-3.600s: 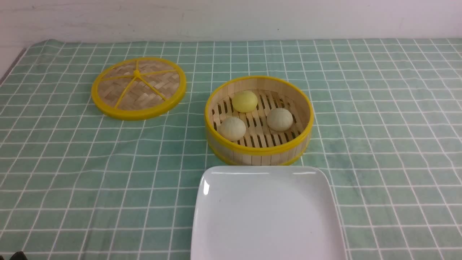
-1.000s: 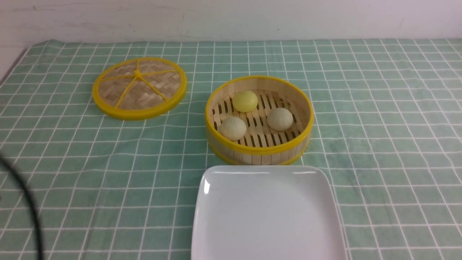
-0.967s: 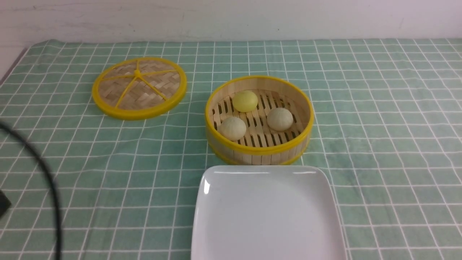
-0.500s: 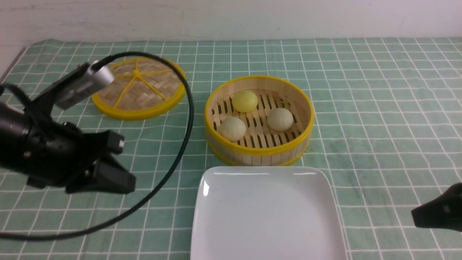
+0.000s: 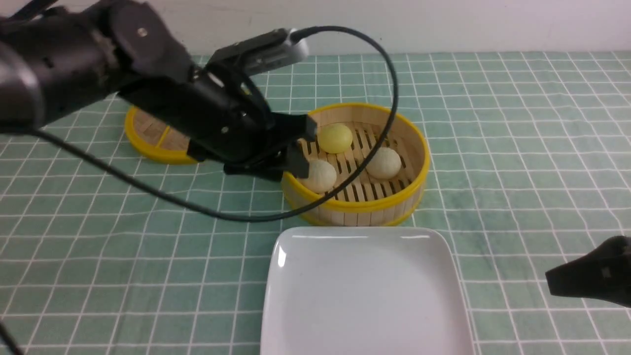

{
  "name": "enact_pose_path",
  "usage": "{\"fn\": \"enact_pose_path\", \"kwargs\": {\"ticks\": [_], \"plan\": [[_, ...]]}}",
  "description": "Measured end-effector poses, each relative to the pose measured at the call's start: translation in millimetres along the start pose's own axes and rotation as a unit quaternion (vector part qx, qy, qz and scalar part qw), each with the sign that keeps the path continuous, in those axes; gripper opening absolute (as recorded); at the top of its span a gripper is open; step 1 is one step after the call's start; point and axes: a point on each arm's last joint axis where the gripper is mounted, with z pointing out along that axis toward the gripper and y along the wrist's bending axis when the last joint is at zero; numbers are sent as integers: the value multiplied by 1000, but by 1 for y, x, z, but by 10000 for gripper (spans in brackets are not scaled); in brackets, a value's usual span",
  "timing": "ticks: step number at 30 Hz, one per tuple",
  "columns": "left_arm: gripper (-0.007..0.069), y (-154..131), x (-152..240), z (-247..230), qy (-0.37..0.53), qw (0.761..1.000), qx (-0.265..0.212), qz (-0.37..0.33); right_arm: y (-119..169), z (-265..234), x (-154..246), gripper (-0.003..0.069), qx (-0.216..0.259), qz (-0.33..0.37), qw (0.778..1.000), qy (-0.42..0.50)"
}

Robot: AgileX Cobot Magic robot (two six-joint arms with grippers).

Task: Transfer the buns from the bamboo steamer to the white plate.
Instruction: 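Reach into the bamboo steamer and grasp a bun with the left gripper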

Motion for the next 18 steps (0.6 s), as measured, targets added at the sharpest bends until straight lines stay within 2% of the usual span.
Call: {"fn": "enact_pose_path", "kwargs": {"ticks": [8,14,18], "plan": [[345,-14,-39,65,9,993,-72,93,-1,0,-1,5,4,0,1000,-5],[343,-1,-45,97,21,986,-111,123,-1,0,-1,9,8,-6,1000,-3],[288,7,-41,118,33,984,-119,126,-2,0,0,13,9,-7,1000,-3]]}}
